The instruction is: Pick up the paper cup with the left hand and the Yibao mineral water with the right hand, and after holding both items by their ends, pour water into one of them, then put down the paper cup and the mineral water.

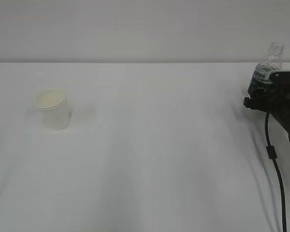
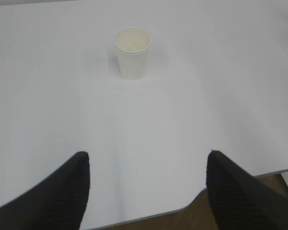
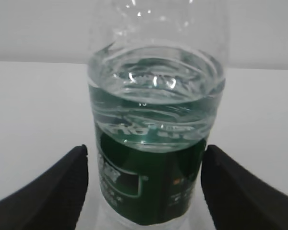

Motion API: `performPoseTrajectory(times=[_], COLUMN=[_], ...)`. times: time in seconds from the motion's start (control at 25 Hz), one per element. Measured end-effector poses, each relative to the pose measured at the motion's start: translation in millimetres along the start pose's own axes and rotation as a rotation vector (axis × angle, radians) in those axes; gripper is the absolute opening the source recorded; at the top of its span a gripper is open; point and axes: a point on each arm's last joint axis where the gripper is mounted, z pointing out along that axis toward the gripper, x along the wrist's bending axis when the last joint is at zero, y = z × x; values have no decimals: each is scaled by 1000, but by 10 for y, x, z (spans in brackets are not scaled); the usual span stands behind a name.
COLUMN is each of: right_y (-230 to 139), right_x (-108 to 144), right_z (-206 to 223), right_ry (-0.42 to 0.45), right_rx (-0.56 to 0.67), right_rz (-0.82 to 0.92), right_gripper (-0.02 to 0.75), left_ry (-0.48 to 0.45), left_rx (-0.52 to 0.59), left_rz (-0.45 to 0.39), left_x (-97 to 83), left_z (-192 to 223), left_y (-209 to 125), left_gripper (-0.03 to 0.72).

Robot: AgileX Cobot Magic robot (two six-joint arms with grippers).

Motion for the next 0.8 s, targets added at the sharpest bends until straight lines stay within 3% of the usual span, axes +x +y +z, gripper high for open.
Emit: performPoseTrajectory(times=[0.8], right_y=[153], right_x=[26], right_z=[212], right_ry=[38], right_rx=[8], right_rz=[-28], right_gripper=[552], left_ry=[0], left_rx=[0], left_rz=[2], left_x=[0], left_z=[0], left_y=[0], left_gripper=[537])
